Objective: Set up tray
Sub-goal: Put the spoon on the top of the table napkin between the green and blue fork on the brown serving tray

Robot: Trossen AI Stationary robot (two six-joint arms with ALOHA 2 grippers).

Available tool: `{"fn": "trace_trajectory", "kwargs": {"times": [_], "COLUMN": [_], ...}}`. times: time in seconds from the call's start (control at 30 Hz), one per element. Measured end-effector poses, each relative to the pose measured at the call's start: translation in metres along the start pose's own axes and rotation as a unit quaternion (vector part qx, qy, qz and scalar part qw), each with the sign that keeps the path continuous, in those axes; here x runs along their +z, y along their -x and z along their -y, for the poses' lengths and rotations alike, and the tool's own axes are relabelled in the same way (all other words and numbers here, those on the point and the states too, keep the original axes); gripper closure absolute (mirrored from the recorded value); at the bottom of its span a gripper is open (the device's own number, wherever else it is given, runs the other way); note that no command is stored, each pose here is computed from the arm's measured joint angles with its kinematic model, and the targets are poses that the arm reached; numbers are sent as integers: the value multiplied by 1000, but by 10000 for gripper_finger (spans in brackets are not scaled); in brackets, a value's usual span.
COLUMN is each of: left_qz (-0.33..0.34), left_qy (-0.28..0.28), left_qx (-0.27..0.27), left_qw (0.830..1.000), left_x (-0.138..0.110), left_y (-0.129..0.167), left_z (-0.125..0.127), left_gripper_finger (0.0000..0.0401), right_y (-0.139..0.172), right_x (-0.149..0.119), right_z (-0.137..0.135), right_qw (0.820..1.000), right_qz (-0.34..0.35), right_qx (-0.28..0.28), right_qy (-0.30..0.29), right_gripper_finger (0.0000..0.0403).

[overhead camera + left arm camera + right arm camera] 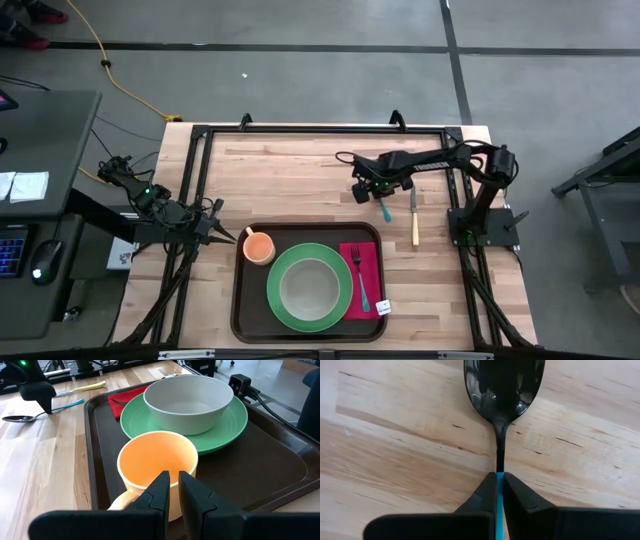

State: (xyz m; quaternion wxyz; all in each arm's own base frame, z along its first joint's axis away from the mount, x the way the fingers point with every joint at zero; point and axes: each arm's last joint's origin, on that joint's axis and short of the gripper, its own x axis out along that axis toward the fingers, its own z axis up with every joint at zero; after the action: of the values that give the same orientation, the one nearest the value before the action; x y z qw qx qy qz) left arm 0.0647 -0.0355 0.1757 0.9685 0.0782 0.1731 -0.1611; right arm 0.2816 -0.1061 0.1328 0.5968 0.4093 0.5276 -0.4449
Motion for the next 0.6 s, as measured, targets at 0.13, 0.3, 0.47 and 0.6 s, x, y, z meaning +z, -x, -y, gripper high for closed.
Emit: {"fn": "trace_trajectory", "kwargs": {"times": [0.13,0.3,0.47,0.6], "left_qz": [0,0,0,0], "left_qy": [0,0,0,0], "left_qx": [0,1,1,1], "left_qw": [1000,1000,1000,1000], "left_x": [0,0,0,0], "left_y": [0,0,0,0], "left_z": [0,0,0,0], "left_gripper_finger": [329,329,329,329], "right_y": [3,10,11,12], "right_x": [-1,-3,-7,-10], "right_z": [1,4,5,4], "right_qw": [1000,1000,999,999], "right_qz": [-5,-11,-29,-27], "right_qx": [6,7,2,-1], "right_qy": [-11,-23,-21,-26], "right_gripper_finger": [402,402,402,402]}}
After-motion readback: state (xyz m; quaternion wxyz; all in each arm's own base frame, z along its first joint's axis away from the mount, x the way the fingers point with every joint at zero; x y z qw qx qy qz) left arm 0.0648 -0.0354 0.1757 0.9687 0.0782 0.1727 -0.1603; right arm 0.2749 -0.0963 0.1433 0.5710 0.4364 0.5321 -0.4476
